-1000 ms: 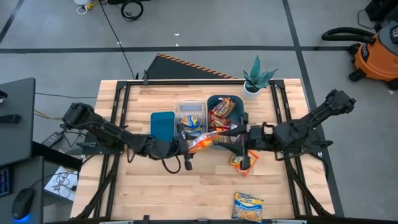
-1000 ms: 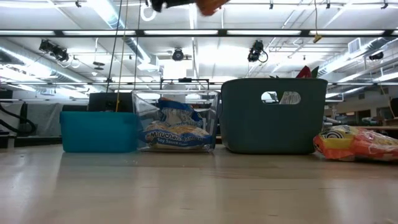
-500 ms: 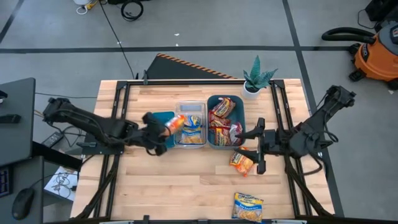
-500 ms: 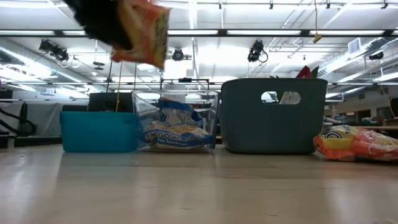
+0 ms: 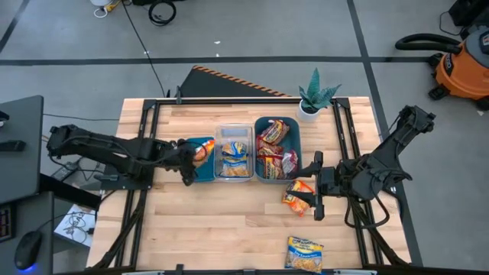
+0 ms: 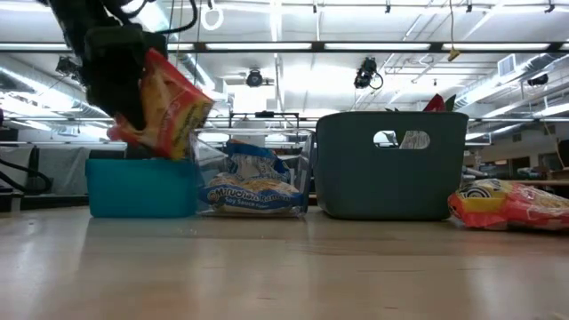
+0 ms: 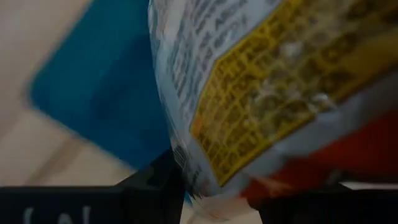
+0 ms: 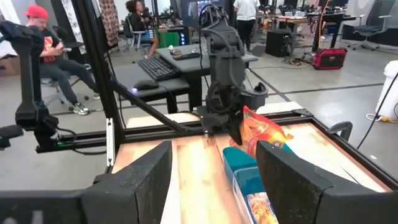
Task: Sort Maruchan noodles
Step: Put the orange noodle pack into the left blue bin
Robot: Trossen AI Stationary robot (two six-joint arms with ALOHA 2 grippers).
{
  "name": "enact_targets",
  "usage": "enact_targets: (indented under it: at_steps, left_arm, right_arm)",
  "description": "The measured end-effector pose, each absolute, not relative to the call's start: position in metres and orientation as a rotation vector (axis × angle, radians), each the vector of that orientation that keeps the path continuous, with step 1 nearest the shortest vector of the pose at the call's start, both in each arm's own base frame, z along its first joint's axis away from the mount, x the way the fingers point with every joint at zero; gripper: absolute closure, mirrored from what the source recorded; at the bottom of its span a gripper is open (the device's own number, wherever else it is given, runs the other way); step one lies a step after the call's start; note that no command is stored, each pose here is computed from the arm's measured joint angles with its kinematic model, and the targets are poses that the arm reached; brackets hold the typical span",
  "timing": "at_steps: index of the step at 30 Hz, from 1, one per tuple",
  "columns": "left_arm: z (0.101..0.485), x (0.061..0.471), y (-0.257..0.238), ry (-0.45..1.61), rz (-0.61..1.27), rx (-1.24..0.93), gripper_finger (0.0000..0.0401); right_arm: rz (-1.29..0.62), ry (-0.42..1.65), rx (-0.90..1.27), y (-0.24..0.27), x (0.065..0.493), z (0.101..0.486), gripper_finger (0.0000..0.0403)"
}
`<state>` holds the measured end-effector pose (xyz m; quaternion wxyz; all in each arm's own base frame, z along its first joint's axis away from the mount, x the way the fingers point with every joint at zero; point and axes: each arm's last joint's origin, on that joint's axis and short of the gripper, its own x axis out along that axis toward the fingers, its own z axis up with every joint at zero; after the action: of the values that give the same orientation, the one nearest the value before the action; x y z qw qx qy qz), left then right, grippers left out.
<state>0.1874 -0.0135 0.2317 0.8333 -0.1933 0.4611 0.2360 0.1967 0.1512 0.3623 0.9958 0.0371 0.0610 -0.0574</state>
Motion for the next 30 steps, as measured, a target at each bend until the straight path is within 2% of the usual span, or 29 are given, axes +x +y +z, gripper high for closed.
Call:
enact_targets:
  at_steps: [6, 13, 20, 25, 30]
  left_arm:
    - [0.218, 0.191, -0.001, 0.914, 0.346, -0.570, 0.0241]
    - [0.207, 0.187, 0.009, 0.945, 0.375, -0.640, 0.0238]
    - [0.208, 0.185, 0.009, 0.977, 0.355, -0.632, 0.0185]
    - [0.239, 0.178, 0.015, 1.061, 0.420, -0.550, 0.0150]
    - [0.293, 0.172, 0.020, 1.003, 0.552, -0.402, 0.0153]
  right_arm:
    - [-0.112, 0.127, 0.070, 0.152, 0.196, 0.362, 0.0165]
    - [-0.112, 0.127, 0.075, 0.152, 0.196, 0.362, 0.0165]
    - [-0.117, 0.144, 0.090, 0.151, 0.196, 0.359, 0.0165]
    - [-0.102, 0.237, 0.168, 0.147, 0.197, 0.349, 0.0165]
    - [-0.048, 0.446, 0.288, 0.144, 0.203, 0.327, 0.0165]
